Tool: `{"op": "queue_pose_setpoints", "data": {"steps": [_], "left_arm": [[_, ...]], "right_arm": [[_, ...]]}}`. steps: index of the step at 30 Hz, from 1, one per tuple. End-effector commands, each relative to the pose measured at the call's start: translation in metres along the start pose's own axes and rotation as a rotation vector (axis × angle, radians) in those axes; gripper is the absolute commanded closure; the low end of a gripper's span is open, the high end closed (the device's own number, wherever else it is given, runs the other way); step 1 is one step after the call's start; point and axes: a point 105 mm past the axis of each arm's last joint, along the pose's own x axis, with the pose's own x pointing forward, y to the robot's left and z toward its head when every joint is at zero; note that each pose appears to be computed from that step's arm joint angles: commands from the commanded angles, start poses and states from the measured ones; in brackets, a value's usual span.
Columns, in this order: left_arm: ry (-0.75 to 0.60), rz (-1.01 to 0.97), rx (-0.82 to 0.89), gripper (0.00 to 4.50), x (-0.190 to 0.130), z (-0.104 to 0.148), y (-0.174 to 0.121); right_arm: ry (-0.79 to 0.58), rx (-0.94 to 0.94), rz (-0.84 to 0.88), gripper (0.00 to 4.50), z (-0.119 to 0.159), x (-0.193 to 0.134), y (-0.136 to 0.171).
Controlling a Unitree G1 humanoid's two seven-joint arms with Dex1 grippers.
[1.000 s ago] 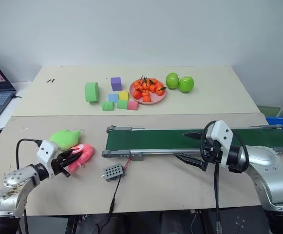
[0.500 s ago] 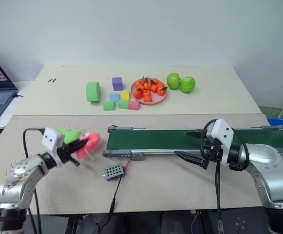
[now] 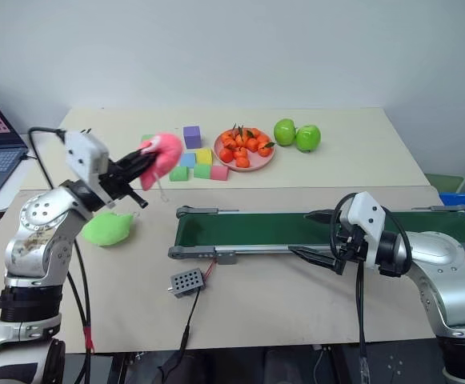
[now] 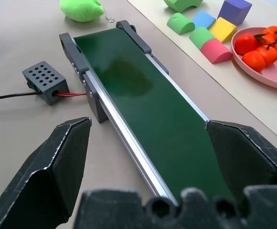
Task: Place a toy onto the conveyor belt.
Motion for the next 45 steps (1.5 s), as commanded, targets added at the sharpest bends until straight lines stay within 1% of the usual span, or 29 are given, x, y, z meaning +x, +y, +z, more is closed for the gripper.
{"op": "queue_pose_setpoints", "data": {"steps": [1, 8, 11, 12, 16, 20, 24, 26, 32, 33, 40, 43, 45], "left_arm": [[0.054, -0.191, -0.022, 4.46, 0.005, -0.003, -0.023], [0.178, -0.378, -0.007, 4.46, 0.012, -0.026, -0.038], [0.283, -0.445, 0.018, 4.46, 0.014, -0.048, -0.042], [0.301, -0.463, 0.020, 4.46, 0.013, -0.052, -0.043], [0.327, -0.508, 0.068, 4.46, 0.016, -0.059, -0.047], [0.329, -0.542, 0.088, 4.46, 0.017, -0.060, -0.051], [0.310, -0.543, 0.086, 3.20, 0.020, -0.054, -0.051], [0.296, -0.533, 0.090, 2.31, 0.021, -0.049, -0.049], [0.240, -0.491, 0.104, 0.12, 0.030, -0.030, -0.042], [0.223, -0.478, 0.101, 0.03, 0.032, -0.024, -0.041], [0.111, -0.420, -0.021, 0.03, 0.045, 0.016, -0.034], [0.077, -0.430, -0.085, 0.03, 0.042, 0.030, -0.032], [0.048, -0.490, -0.128, 0.03, 0.032, 0.038, -0.038]], "right_arm": [[-0.028, -0.055, -0.017, 0.00, 0.014, -0.005, -0.002], [-0.025, -0.058, -0.041, 0.00, 0.016, -0.011, -0.001], [-0.021, -0.052, -0.060, 0.00, 0.015, -0.015, 0.002], [-0.019, -0.052, -0.064, 0.00, 0.014, -0.016, 0.003], [-0.014, -0.054, -0.080, 0.00, 0.015, -0.018, 0.003], [-0.013, -0.055, -0.086, 0.00, 0.016, -0.020, 0.003], [-0.010, -0.056, -0.089, 0.00, 0.017, -0.020, 0.001], [-0.010, -0.057, -0.089, 0.00, 0.017, -0.020, 0.000], [-0.012, -0.063, -0.082, 0.00, 0.017, -0.018, -0.002], [-0.013, -0.064, -0.081, 0.00, 0.018, -0.018, -0.002], [-0.015, -0.067, -0.068, 0.00, 0.018, -0.017, -0.004], [-0.012, -0.067, -0.060, 0.00, 0.018, -0.017, -0.004], [-0.010, -0.068, -0.057, 0.00, 0.019, -0.018, -0.004]]}}
